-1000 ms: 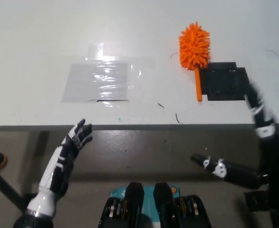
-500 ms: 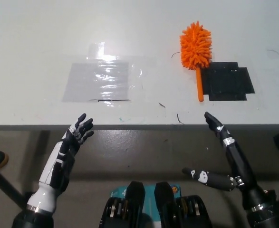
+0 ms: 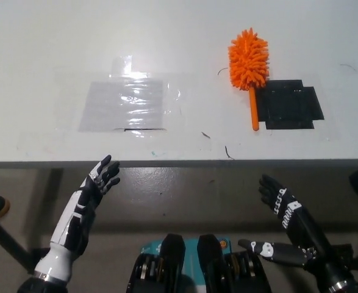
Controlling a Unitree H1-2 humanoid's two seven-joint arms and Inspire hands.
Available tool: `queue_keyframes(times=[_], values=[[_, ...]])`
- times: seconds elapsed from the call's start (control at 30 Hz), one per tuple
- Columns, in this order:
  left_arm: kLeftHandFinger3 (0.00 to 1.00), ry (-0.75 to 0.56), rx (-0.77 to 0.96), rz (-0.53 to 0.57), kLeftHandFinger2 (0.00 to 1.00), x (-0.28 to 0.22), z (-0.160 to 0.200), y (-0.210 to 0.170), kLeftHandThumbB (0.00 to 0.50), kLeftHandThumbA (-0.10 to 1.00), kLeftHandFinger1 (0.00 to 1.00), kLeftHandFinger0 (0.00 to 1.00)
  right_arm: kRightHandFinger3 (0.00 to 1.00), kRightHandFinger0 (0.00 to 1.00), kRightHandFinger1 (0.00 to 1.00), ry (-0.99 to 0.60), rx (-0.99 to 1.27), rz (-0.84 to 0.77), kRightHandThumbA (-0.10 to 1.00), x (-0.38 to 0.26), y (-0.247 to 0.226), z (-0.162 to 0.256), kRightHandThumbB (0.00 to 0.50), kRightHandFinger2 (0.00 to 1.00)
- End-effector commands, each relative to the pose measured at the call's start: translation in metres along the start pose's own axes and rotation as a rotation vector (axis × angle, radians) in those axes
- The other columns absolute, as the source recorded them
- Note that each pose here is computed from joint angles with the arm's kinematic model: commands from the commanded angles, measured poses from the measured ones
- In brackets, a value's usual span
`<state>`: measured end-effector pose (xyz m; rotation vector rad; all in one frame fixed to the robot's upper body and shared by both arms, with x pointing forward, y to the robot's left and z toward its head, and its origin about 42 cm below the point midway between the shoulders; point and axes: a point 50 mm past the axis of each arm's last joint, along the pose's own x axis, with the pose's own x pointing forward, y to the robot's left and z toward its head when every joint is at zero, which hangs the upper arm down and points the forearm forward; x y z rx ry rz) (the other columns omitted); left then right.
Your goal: The robot uses it right hand to pick up an extended orange duster kept in the middle of the desk and presses its handle against the desk to collapse it
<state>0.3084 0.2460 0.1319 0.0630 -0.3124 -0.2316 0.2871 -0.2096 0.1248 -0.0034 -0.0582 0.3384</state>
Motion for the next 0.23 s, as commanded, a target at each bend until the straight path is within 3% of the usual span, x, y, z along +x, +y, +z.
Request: queue_keyframes(times=[0.0,0.13,0.2], values=[[1.00,-0.018,0.026,0.017,1.00,-0.0007,0.0034,0.0018,0.207,1.00,1.00,1.00,1.00,1.00,1.00,-0.012,0.048,0.041,1.00,0.0009,0.0018,0.0086,0.145,1.00],[1.00,-0.015,0.038,0.023,1.00,-0.0037,0.0020,-0.0001,0.152,1.00,1.00,1.00,1.00,1.00,1.00,0.003,0.043,0.041,1.00,0.0012,0.0014,0.0061,0.125,1.00],[1.00,-0.011,0.042,0.024,1.00,-0.0044,0.0015,-0.0005,0.152,1.00,1.00,1.00,1.00,1.00,1.00,0.004,0.042,0.042,1.00,0.0015,0.0014,0.0060,0.123,1.00]])
